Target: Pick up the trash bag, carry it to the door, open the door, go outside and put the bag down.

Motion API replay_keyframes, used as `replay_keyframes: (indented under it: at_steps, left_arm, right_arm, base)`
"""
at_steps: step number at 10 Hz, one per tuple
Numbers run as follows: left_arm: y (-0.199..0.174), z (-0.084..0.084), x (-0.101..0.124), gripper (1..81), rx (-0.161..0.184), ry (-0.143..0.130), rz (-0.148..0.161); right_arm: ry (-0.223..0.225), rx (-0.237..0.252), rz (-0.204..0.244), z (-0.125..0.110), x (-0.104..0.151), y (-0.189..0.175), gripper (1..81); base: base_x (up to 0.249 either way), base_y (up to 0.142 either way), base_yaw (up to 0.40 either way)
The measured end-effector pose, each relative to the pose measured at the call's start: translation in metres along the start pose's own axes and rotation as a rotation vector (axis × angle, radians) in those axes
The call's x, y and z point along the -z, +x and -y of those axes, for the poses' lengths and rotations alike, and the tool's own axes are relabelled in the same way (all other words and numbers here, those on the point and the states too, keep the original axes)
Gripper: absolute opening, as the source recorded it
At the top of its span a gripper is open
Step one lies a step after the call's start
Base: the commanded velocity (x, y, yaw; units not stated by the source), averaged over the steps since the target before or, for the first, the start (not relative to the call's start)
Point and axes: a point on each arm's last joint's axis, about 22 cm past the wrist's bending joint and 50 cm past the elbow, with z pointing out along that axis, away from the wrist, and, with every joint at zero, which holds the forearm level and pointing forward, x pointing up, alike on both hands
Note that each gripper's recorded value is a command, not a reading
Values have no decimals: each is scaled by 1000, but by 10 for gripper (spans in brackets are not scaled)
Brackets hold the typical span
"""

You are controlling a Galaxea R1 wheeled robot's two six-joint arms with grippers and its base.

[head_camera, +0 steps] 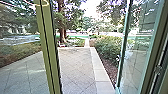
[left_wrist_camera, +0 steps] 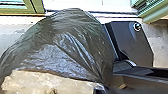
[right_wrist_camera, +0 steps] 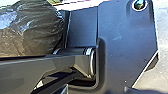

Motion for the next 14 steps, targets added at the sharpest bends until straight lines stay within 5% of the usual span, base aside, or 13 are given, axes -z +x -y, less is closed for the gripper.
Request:
replay_keyframes:
  at_steps: [4,11,14]
  left_arm:
    - [-29,-3,0,10,20,-6,61]
    - [-26,-3,-1,10,21,-7,58]
    - [-25,-12,-3,10,21,-18,56]
  right_arm:
    - [0,-22,53,0,1,-22,811]
    - [0,-22,57,1,1,-23,811]
    - [-2,-22,57,-1,1,-23,811]
  base:
    - [0,-102,0]
    - [0,-97,0]
    - [0,0,0]
